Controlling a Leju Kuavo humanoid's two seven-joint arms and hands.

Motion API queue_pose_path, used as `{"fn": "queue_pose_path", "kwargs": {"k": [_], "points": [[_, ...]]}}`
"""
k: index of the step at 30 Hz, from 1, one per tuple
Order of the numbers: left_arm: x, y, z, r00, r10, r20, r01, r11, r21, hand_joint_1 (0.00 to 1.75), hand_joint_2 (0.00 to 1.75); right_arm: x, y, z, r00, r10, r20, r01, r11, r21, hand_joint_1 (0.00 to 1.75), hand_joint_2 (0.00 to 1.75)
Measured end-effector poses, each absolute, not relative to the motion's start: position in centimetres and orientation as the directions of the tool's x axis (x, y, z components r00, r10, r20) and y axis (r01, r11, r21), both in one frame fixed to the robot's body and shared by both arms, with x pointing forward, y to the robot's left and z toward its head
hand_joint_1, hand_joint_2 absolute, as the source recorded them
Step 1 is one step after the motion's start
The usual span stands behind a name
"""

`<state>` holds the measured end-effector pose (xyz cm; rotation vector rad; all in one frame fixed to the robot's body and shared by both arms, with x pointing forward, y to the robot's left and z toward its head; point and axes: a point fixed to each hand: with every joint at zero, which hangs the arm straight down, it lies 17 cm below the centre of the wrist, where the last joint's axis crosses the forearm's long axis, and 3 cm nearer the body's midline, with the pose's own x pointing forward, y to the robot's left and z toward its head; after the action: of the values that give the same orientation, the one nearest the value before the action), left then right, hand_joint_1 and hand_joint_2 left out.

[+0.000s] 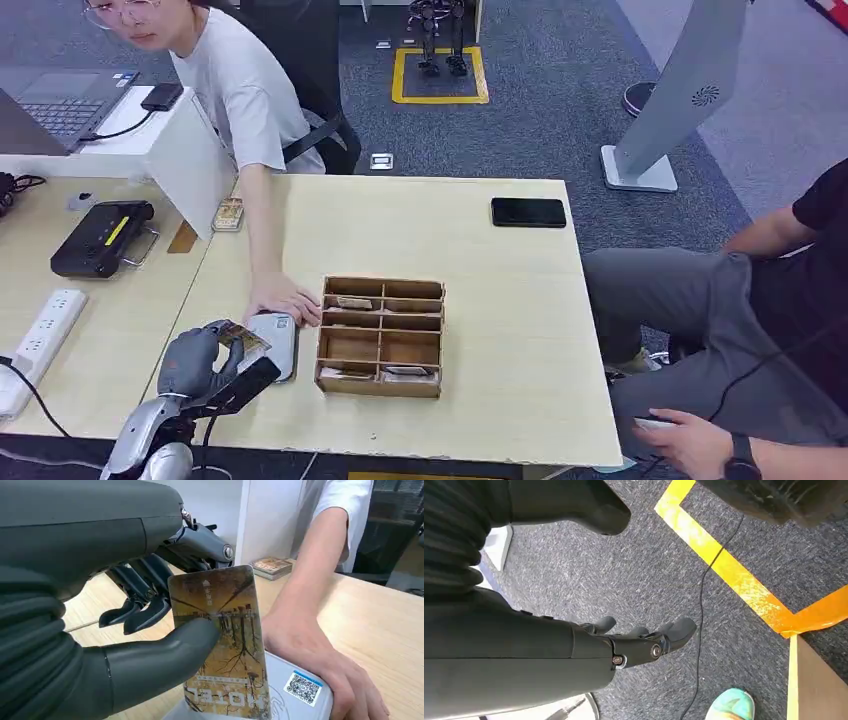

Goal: Pass the card to the sensor for recognition and then transmit it.

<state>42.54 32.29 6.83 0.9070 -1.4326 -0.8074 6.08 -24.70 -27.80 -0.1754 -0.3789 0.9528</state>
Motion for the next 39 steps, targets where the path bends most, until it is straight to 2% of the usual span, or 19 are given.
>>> {"fn": "queue_pose_path", "kwargs": {"k": [12, 22, 39], "points": [[42.4, 32.2, 5.6, 0.019, -0.889, 0.458, -0.043, 0.457, 0.888, 1.75, 1.75, 5.9, -24.6, -27.9, 0.521, 0.821, 0.233, -0.765, 0.570, -0.298, 0.00, 1.75], [42.7, 32.3, 2.0, 0.055, -0.940, 0.336, 0.043, 0.338, 0.940, 1.75, 1.75, 6.0, -24.7, -27.9, 0.508, 0.831, 0.226, -0.778, 0.555, -0.295, 0.00, 1.75], [42.8, 32.4, 0.3, 0.081, -0.940, 0.331, 0.076, 0.337, 0.938, 1.75, 1.75, 6.3, -24.9, -27.9, 0.504, 0.834, 0.225, -0.778, 0.551, -0.301, 0.00, 1.75]]}}
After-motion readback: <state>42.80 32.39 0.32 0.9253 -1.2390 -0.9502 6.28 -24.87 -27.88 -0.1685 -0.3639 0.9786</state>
